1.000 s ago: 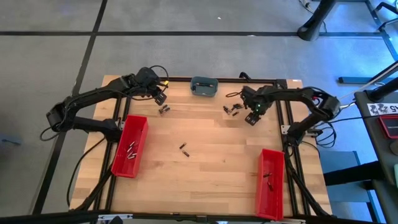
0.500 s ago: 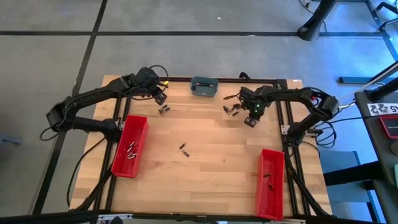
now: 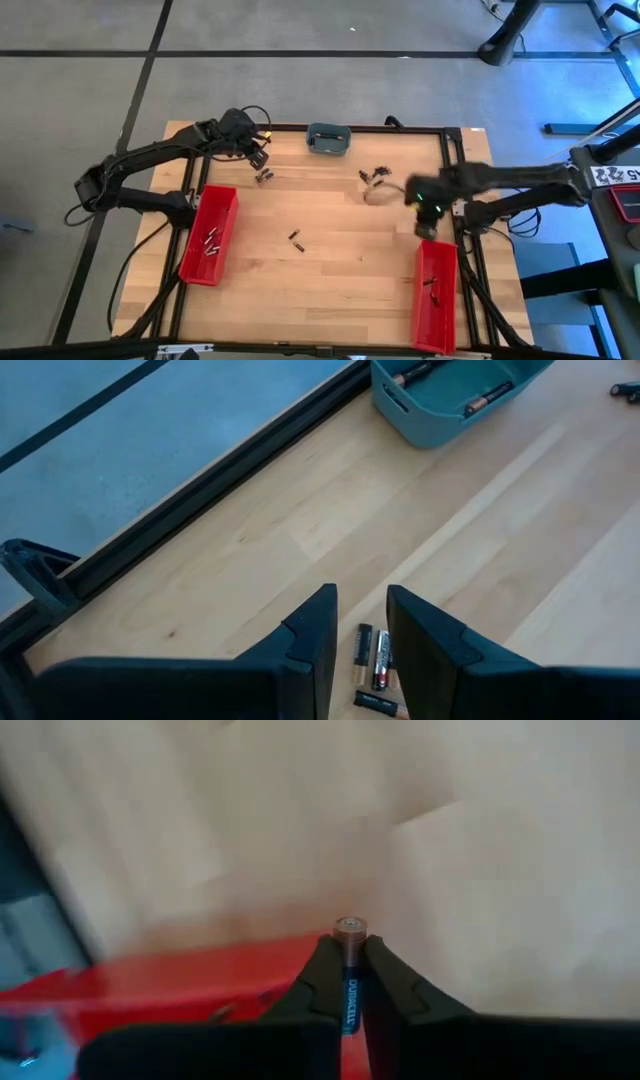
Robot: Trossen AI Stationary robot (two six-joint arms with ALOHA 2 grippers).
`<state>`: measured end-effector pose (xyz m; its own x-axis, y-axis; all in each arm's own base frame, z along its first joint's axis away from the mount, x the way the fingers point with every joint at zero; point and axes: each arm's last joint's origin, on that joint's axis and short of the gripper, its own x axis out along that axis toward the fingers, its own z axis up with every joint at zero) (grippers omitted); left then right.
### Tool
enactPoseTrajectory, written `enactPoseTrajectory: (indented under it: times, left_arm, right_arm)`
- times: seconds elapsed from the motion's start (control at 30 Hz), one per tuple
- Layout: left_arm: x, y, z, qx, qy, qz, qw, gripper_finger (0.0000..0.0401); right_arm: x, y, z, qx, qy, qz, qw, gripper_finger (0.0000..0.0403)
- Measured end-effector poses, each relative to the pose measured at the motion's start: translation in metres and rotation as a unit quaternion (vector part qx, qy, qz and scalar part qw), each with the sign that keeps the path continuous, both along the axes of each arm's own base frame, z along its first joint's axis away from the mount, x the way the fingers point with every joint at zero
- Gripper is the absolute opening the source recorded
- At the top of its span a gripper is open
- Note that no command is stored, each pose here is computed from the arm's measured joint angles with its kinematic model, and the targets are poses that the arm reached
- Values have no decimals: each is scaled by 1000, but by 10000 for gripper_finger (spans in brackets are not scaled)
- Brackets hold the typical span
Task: Sort batteries
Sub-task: Put the small brown battery into the right red bin
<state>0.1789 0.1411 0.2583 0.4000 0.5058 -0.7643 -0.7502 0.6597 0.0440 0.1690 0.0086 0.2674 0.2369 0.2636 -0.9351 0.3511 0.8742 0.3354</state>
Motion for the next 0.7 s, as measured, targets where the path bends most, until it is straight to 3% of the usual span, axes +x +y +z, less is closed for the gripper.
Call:
enactPoseTrajectory:
  times: [0.13,0.23,0.47,0.7]
  left_arm:
    - [0,0,0,0,0,0,1000,82]
    - [0,0,0,1,-1,0,1000,82]
    - [0,0,0,1,-2,1,1000,82]
    - [0,0,0,2,-1,-1,1000,82]
  right_arm:
    - [-13,48,9,42,-11,14,999,11]
    - [-20,79,8,42,-6,36,998,13]
    - [-23,130,-22,-37,60,83,994,11]
    - [-10,150,-65,-119,87,125,981,13]
